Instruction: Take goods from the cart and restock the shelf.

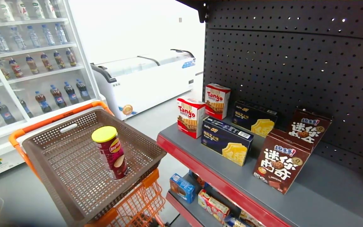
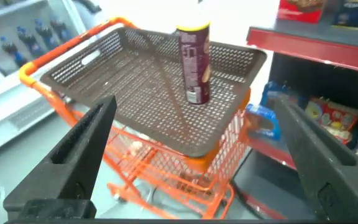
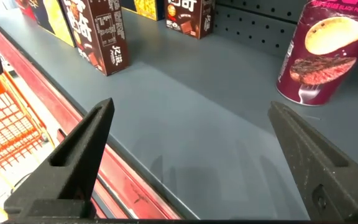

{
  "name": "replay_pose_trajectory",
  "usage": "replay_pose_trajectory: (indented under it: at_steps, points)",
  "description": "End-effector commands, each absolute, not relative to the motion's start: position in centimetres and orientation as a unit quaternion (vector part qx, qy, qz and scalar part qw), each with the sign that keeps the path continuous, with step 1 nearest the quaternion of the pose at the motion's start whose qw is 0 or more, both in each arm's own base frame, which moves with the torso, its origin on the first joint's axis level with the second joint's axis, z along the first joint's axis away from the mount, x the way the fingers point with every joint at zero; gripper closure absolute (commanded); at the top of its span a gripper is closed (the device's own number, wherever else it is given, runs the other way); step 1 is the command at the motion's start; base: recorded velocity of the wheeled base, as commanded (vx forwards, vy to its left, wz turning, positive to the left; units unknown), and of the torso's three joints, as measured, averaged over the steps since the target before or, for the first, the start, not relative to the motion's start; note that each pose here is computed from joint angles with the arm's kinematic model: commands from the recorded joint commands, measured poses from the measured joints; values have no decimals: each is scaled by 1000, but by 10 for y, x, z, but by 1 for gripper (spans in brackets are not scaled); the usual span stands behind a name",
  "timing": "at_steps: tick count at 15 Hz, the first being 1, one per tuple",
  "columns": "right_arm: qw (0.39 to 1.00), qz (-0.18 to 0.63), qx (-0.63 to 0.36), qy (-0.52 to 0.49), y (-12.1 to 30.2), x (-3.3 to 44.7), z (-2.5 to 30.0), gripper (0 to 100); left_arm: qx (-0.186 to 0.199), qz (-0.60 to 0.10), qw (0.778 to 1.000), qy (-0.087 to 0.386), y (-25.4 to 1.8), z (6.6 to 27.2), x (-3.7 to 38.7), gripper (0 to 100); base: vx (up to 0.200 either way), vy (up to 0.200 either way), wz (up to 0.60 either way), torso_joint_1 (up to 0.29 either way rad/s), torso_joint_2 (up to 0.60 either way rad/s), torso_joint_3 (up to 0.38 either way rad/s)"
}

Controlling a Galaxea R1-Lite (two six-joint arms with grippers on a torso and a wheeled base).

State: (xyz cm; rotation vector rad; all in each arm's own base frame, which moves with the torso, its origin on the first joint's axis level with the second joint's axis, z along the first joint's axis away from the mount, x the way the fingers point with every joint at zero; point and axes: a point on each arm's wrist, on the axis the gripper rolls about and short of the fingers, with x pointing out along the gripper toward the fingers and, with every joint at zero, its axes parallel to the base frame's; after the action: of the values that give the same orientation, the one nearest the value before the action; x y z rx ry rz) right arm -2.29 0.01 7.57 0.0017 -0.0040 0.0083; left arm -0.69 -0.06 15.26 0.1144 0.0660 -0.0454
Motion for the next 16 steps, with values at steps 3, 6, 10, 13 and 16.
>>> replay_pose_trajectory:
  at_steps: [3, 6, 10, 13, 16]
  points:
    - [1000, 5, 1, -2, 0, -23, 76, 0, 65, 20, 981, 184, 4, 203, 104, 0, 0, 0, 0, 0, 0, 0]
    - [1000, 5, 1, -2, 0, -23, 76, 0, 33, -65, 967, 245, 11, 180, 152, 0, 0, 0, 0, 0, 0, 0]
    - [1000, 5, 1, -2, 0, -23, 76, 0, 33, -93, 964, 247, 9, 162, 196, 0, 0, 0, 0, 0, 0, 0]
    - [1000, 5, 1, -2, 0, -23, 76, 0, 37, -107, 963, 246, 4, 142, 212, 0, 0, 0, 0, 0, 0, 0]
    - [1000, 5, 1, -2, 0, -23, 76, 0, 40, -123, 960, 249, -4, 122, 223, 0, 0, 0, 0, 0, 0, 0]
